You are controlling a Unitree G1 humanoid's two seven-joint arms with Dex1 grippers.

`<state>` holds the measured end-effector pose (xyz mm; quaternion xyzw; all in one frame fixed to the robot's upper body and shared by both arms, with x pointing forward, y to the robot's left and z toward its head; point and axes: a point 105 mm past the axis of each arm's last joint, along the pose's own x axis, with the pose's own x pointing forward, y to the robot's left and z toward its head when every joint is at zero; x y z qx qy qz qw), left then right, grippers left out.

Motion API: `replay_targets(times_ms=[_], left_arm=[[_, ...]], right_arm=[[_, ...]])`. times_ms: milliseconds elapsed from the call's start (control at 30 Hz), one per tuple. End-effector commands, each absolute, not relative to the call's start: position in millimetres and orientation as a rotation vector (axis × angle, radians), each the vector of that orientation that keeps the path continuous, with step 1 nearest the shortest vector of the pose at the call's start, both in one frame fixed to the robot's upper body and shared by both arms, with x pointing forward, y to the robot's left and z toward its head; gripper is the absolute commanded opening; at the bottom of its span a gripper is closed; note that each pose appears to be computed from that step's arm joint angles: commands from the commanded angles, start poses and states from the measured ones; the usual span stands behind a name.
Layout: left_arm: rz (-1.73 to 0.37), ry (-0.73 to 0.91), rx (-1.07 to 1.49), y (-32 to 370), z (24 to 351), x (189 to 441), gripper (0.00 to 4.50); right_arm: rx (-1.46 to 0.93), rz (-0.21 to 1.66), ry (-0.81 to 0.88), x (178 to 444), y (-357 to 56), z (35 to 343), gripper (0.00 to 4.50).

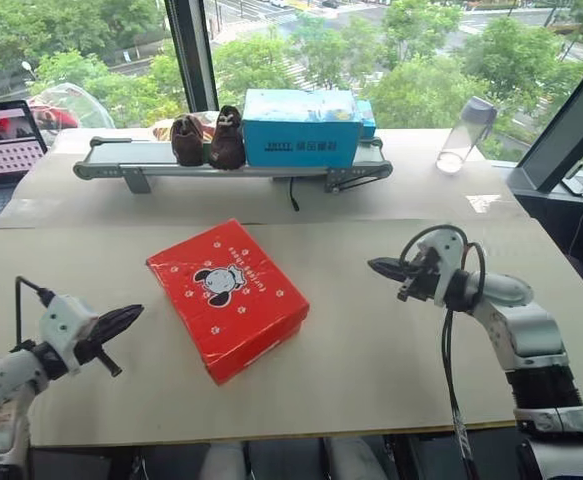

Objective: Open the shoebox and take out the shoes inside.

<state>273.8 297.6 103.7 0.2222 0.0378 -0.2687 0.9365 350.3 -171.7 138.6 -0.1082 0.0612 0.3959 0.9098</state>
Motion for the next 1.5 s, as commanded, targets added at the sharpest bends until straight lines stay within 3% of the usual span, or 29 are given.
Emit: replay_targets(times_ms=[33,333,467,667,800,1000,1200,1300,1500], left_arm=[[-0.543,-0.005,0.538,292.8,118.2,294.1,0.0],[-0.801,-0.097,0.535,221.4,120.7,343.3,0.0],[-0.901,-0.138,0.51,188.2,123.9,356.6,0.0],[-1.022,-0.17,0.432,149.1,121.2,358.5,0.0],[-1.105,-0.164,0.408,126.7,111.5,349.0,0.0],[-1.062,-0.119,0.408,149.5,113.0,343.1,0.0],[-0.948,-0.099,0.43,199.6,146.5,339.5,0.0],[-0.954,-0.093,0.401,210.0,172.8,331.6,0.74],[-1.125,0.052,0.396,210.6,222.5,291.1,2.99]], right_arm=[[-0.244,0.803,0.058,354.7,-170.9,155.0,0.02],[-0.152,0.913,0.11,342.6,-127.7,118.9,0.02],[-0.097,1.047,0.115,319.7,-92.2,123.5,0.02],[-0.072,1.104,0.147,297.0,-86.1,137.1,0.02],[-0.112,1.063,0.17,296.5,-102.4,144.3,0.02],[-0.216,0.971,0.214,307.7,-139.9,144.8,0.02],[-0.349,0.897,0.266,314.4,-182.8,147.8,0.02],[-0.386,0.876,0.281,314.3,-198.6,153.7,0.0],[-0.415,0.915,0.285,306.0,-202.0,160.3,0.0]])
